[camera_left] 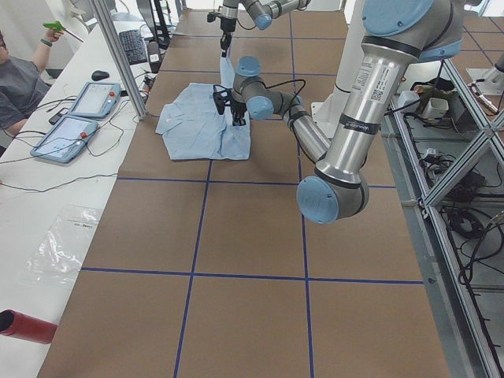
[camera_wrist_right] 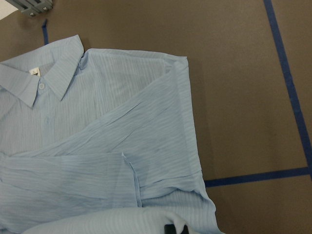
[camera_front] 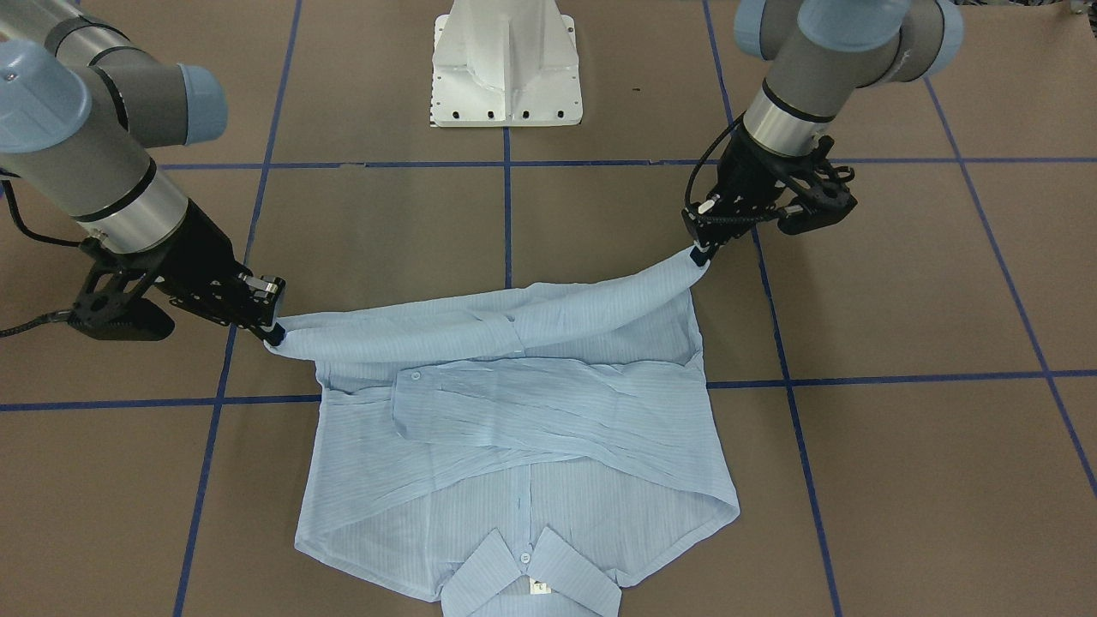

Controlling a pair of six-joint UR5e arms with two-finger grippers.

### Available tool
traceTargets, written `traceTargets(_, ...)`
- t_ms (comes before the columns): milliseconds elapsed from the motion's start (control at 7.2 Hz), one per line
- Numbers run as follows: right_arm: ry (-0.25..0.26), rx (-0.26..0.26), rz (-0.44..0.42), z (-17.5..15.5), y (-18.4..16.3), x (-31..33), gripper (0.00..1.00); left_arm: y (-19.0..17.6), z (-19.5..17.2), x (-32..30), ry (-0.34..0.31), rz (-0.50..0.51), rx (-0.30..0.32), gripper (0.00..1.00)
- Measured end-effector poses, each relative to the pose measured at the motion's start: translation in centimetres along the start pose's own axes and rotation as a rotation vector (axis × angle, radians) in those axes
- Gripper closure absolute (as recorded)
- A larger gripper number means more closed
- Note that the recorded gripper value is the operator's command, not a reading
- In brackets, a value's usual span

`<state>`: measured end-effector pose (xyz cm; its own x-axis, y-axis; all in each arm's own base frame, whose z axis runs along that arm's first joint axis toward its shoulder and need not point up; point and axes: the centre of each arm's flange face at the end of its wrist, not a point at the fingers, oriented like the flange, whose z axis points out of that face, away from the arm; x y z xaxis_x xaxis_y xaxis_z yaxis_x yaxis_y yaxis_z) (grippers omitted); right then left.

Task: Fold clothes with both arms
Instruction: 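Lift the hem with both grippers and fold it toward the collar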

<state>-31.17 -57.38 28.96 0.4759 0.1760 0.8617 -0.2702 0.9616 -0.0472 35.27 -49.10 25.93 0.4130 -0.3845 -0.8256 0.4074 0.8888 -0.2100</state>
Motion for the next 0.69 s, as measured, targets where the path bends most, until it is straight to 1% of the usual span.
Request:
traceTargets(417,0.047,0.017,0.036,2.0,-7.0,-1.6,1.00,-8.6,2.3,3.2,-0.004,-0.067,0.080,1.00)
traceTargets(694,0.091,0.010,0.067,4.3,-10.0,-2.1,1.00,-13.9,5.4,4.8,-0.010,-0.098,0.113,1.00)
